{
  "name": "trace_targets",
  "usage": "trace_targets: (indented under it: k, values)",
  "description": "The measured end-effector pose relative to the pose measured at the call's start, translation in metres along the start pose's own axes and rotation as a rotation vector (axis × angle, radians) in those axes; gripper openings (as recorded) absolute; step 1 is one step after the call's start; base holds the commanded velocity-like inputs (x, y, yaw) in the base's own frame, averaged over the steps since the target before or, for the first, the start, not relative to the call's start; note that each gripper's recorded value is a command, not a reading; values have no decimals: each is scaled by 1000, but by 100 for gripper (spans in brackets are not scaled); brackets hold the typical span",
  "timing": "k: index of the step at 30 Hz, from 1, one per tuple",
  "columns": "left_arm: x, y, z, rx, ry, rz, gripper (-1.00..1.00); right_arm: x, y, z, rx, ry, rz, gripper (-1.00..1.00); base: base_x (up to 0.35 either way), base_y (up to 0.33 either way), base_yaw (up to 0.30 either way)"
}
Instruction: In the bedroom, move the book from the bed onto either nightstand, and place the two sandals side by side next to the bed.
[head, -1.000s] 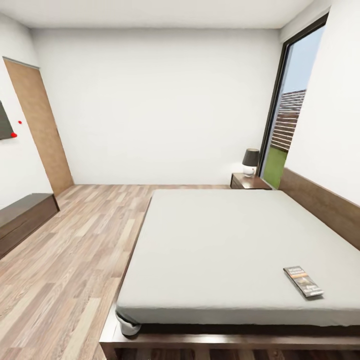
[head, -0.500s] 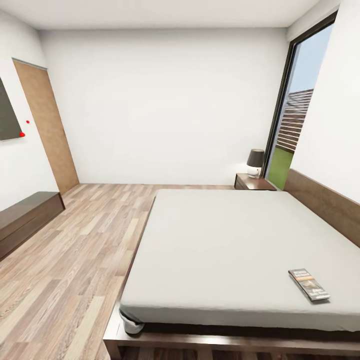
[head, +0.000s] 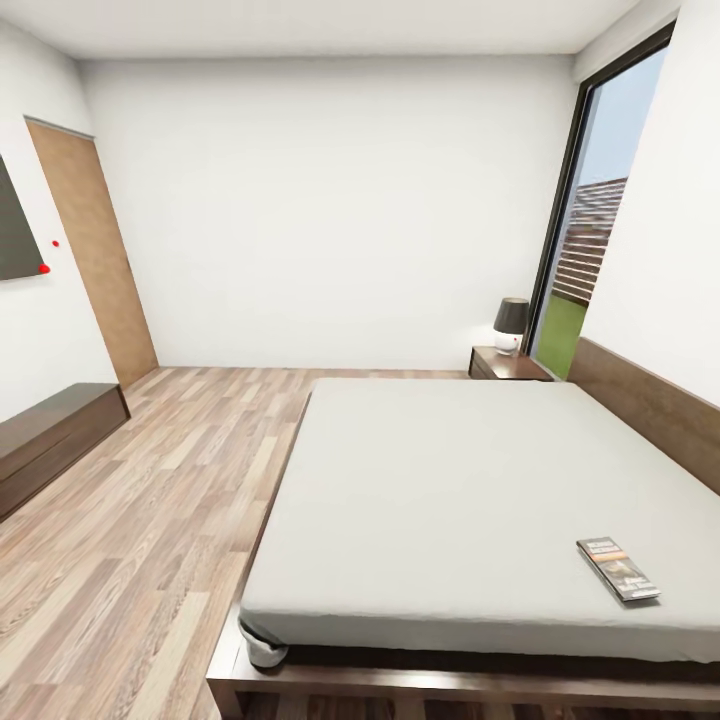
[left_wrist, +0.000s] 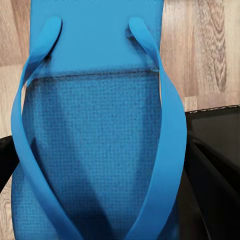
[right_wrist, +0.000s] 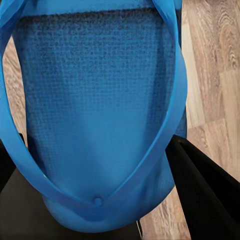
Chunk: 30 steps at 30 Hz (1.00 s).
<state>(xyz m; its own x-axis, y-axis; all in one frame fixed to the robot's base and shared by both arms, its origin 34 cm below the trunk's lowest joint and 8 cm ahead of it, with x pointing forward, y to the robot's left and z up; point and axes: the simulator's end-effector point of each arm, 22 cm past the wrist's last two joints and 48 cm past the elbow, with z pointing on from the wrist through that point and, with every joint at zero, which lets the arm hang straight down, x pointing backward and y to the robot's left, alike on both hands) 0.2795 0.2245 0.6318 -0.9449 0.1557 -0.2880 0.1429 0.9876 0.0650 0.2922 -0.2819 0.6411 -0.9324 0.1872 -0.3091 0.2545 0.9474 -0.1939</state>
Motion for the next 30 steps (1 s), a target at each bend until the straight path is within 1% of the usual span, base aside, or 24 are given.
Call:
trace_targets:
  k: [30]
  values:
    - [0,-1,0,3,1,1,-100,2,1,0,-1,2,0,-100,0,0,0]
